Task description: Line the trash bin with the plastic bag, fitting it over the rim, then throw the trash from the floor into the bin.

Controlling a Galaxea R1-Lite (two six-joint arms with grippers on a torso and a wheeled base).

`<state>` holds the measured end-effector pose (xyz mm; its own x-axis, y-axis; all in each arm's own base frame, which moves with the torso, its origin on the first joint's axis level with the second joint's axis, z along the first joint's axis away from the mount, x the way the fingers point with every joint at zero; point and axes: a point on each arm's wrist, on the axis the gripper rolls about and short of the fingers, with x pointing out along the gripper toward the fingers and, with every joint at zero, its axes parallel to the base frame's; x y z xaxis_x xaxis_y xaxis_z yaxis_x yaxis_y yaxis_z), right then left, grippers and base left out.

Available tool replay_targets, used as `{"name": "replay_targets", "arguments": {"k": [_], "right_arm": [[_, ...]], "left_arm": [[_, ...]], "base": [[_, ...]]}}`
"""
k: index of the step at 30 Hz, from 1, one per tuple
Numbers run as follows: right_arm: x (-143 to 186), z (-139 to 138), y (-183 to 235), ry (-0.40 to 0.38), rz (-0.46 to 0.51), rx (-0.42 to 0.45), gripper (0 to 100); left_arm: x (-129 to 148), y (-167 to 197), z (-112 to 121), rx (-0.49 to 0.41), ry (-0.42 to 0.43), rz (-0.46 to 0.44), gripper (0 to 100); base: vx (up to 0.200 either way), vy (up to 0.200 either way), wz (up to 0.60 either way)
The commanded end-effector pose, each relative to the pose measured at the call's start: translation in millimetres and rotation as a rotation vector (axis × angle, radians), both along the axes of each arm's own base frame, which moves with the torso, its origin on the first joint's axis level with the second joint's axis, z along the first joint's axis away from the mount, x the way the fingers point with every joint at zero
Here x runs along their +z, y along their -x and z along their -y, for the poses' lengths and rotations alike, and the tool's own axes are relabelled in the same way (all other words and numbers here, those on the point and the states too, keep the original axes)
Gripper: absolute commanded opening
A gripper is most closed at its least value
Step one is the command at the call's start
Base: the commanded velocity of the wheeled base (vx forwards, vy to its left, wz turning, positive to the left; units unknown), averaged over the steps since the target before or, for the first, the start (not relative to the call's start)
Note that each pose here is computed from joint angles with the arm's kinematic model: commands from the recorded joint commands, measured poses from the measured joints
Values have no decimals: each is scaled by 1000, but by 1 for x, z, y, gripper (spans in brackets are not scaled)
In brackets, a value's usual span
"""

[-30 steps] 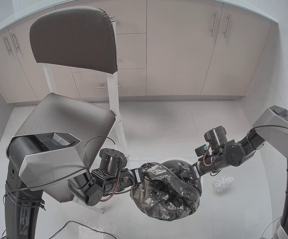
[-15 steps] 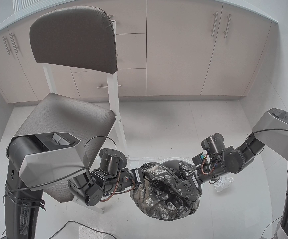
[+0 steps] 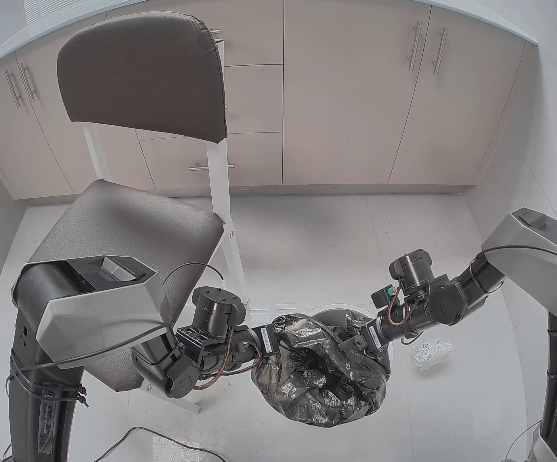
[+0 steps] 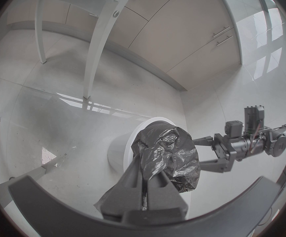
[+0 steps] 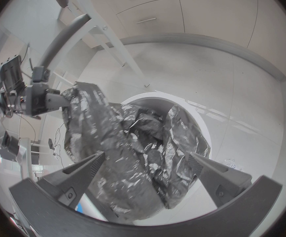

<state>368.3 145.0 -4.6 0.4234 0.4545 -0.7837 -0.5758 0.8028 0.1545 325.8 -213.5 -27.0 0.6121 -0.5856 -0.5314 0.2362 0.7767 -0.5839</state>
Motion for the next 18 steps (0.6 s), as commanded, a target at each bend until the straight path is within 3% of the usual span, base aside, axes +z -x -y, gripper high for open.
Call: {"name": "replay_targets", "arguments": {"k": [1,6,18], "right_arm": [[-29,4,-21,1,-31,-42,100],[-47,4,-24,4,-70,-56,100],[-50,-1,-36,3,-82,-53,100]], "left_arm": [[-1,0,0,1,-1,-2,0],[0,0,0,0,-1,0,0],[0,0,0,0,0,1,0]], "base": [[0,0,0],[0,0,0],[0,0,0]]}}
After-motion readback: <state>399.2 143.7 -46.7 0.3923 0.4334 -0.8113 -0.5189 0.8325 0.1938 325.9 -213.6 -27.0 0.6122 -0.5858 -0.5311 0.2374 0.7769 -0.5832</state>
